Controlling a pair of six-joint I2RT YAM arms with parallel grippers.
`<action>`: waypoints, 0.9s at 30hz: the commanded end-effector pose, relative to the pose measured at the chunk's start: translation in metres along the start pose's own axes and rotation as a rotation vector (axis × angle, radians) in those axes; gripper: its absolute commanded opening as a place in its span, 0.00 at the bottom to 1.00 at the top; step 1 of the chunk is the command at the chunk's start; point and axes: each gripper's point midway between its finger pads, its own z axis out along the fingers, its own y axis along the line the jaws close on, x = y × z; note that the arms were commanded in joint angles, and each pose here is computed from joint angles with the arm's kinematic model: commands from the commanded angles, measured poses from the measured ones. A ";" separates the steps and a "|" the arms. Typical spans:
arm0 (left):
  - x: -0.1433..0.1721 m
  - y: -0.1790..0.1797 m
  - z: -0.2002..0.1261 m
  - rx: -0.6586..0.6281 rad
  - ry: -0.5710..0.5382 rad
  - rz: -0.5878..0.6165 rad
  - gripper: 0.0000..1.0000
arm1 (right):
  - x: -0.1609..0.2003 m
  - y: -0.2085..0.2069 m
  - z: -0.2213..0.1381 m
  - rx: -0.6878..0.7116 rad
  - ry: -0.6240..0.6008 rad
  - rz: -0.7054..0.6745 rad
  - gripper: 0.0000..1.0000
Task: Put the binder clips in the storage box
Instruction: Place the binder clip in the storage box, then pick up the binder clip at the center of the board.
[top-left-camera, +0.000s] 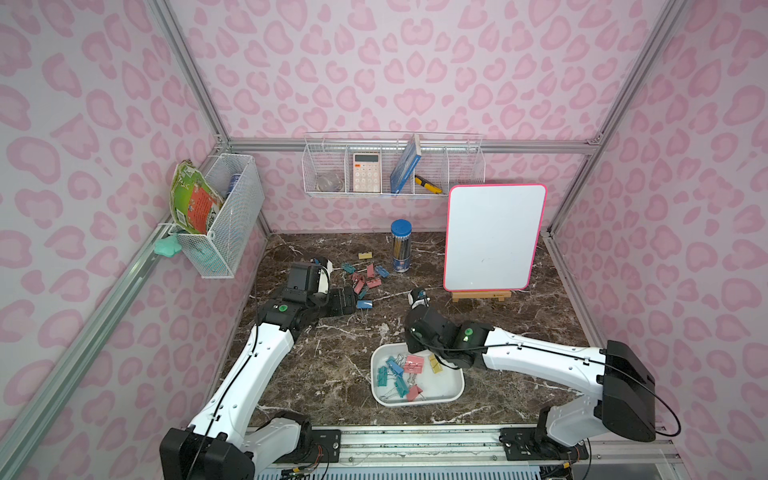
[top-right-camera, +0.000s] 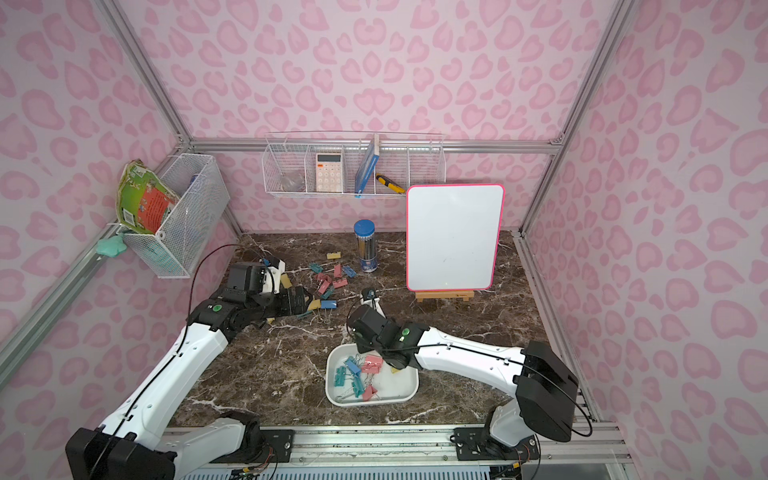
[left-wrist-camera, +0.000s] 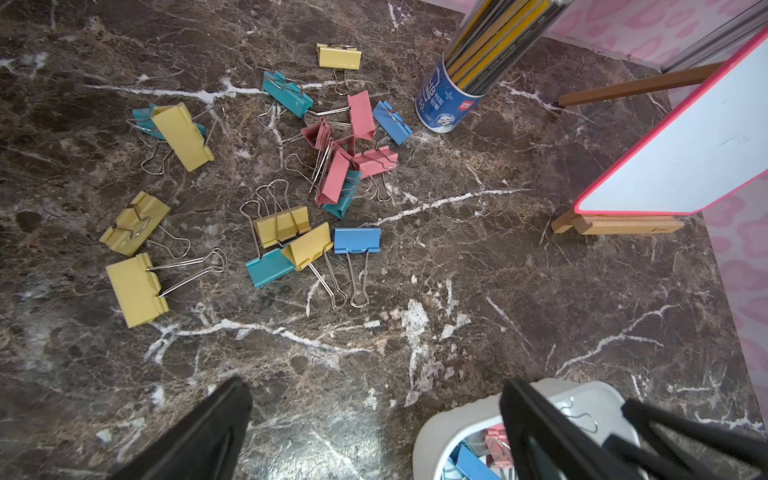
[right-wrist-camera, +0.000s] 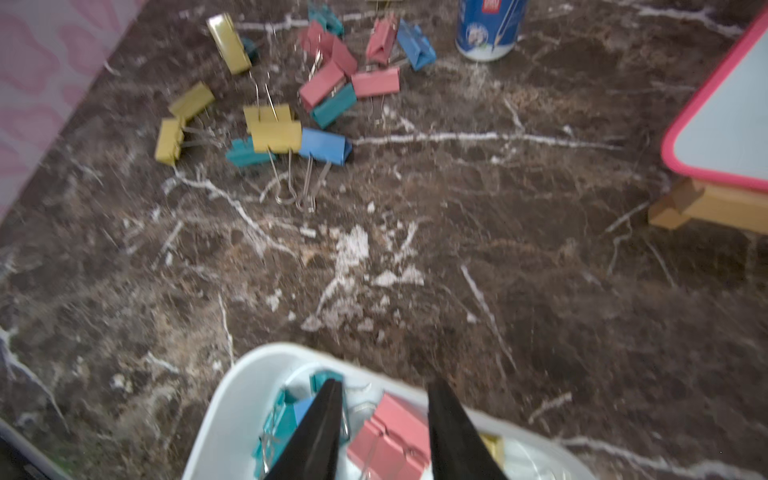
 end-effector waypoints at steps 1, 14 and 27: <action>-0.005 0.001 -0.002 -0.008 -0.025 0.009 0.99 | -0.060 0.021 0.011 -0.165 -0.156 0.031 0.38; -0.007 0.006 -0.007 -0.039 -0.046 0.014 0.99 | -0.132 0.008 0.162 -0.223 -0.197 0.593 0.35; -0.007 0.004 -0.006 -0.031 -0.039 0.012 0.99 | -0.091 0.002 0.246 -0.133 0.008 0.733 0.39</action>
